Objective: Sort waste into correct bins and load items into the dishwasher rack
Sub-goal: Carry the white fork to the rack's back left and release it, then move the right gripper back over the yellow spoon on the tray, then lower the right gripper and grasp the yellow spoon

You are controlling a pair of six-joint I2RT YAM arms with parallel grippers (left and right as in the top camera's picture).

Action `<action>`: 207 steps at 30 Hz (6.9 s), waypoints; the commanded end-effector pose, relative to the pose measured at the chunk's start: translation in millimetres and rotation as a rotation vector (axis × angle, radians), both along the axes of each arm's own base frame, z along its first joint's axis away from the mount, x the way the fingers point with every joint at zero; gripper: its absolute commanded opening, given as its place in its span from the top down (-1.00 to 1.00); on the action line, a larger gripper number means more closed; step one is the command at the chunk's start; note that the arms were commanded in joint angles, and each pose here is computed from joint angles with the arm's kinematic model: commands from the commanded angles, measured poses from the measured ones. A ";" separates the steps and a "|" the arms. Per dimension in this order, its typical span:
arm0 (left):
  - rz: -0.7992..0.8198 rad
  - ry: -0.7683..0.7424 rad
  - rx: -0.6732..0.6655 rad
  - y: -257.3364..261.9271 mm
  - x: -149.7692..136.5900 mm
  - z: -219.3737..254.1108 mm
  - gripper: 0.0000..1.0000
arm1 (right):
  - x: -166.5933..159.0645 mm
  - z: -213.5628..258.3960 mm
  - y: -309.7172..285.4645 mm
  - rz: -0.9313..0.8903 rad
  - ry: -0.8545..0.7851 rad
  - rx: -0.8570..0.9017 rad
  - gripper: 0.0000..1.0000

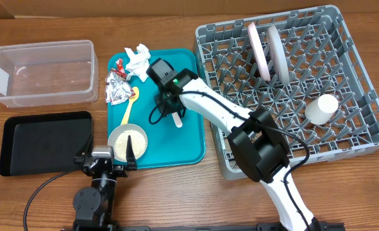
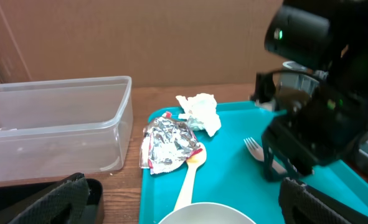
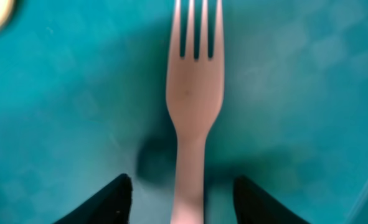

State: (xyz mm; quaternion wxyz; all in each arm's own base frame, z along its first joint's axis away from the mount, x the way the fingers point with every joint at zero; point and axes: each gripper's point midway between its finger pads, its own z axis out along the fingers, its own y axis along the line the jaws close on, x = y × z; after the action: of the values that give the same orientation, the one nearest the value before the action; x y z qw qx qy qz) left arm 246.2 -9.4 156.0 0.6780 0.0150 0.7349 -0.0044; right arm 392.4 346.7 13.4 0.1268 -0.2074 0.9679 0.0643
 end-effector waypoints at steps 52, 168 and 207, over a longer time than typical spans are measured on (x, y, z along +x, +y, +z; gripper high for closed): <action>-0.002 -0.006 0.008 0.0 -0.1 0.5 -1.00 | 92.9 175.8 -110.4 -0.217 -0.238 0.093 0.81; -0.002 -0.006 0.008 0.0 -0.1 0.5 -1.00 | 3.8 46.6 38.3 0.329 0.010 0.216 0.28; -0.002 -0.006 0.008 0.0 -0.1 0.5 -1.00 | 12.2 49.5 43.4 0.282 0.085 0.434 0.49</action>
State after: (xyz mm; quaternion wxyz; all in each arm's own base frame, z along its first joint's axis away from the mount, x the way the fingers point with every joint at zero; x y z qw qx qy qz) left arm 246.2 -9.4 155.9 0.6779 0.0150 0.7350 -0.0044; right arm 398.2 390.0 30.6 0.0993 -0.3220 0.9025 0.2681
